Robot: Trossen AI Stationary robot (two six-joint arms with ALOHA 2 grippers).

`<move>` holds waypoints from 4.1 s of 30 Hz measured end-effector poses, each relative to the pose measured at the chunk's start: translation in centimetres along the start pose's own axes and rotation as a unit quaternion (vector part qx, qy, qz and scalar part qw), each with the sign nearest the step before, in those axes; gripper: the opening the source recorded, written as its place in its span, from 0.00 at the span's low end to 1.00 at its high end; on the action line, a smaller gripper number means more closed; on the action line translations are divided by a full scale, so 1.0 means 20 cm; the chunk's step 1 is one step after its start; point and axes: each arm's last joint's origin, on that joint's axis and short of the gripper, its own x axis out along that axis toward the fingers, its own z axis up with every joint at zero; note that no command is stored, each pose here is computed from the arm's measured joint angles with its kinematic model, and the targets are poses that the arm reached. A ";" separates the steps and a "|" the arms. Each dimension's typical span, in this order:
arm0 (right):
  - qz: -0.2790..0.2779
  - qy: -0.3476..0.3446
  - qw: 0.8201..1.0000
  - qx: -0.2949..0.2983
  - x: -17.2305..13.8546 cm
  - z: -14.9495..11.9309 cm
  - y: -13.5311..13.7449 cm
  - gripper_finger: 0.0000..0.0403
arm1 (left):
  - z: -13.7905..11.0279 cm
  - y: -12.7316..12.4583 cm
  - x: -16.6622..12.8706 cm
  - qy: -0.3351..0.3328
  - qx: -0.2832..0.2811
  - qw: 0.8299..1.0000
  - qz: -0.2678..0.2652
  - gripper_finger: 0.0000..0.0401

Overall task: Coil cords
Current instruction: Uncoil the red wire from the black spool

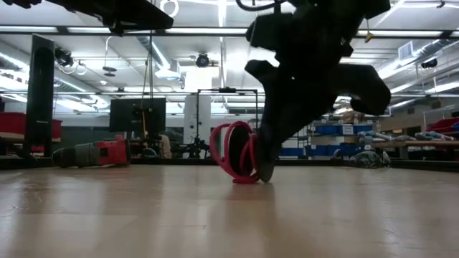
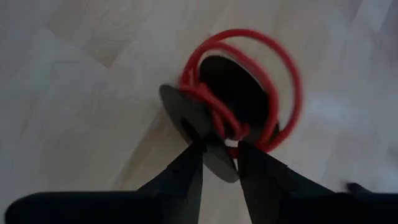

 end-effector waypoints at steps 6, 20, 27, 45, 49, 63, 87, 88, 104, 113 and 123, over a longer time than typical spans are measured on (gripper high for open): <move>0.001 -0.009 1.000 -0.002 -0.03 0.01 0.01 0.18 | 0.00 0.00 0.00 0.001 -0.002 1.000 -0.001 0.24; 0.008 -0.009 1.000 0.003 -0.03 0.01 0.02 0.01 | 0.00 0.00 0.00 0.002 0.003 1.000 -0.001 0.24; -0.009 -0.018 1.000 0.015 -0.06 0.05 0.00 0.01 | -0.01 -0.01 0.00 0.005 0.007 1.000 -0.002 0.24; -0.161 -0.143 0.975 0.052 -0.53 0.16 -0.19 0.00 | -0.02 -0.03 0.02 0.002 -0.005 1.000 -0.024 0.28; -0.185 -0.228 0.952 0.084 -0.71 0.18 -0.25 0.00 | -0.02 -0.03 0.02 0.001 -0.005 1.000 -0.023 0.28; -0.019 -0.504 0.826 0.249 -1.13 0.10 -0.44 0.00 | 0.09 -0.02 0.01 -0.088 -0.045 0.994 -0.041 0.28; -0.009 -0.472 0.849 0.239 -0.94 0.15 -0.44 0.00 | 0.19 -0.02 0.01 -0.200 -0.139 0.967 -0.079 0.28; -0.009 -0.473 0.848 0.239 -0.94 0.15 -0.44 0.00 | 0.19 -0.02 0.01 -0.205 -0.142 0.965 -0.081 0.28; -0.028 -0.462 0.853 0.242 -0.92 0.13 -0.48 0.00 | 0.21 -0.05 0.01 -0.220 -0.124 0.960 -0.123 0.28; -0.027 -0.459 0.855 0.238 -0.91 0.13 -0.48 0.00 | 0.21 -0.05 0.01 -0.227 -0.119 0.956 -0.146 0.26; -0.027 -0.458 0.856 0.238 -0.91 0.13 -0.48 0.00 | 0.21 -0.04 0.03 -0.226 -0.129 0.955 -0.144 0.22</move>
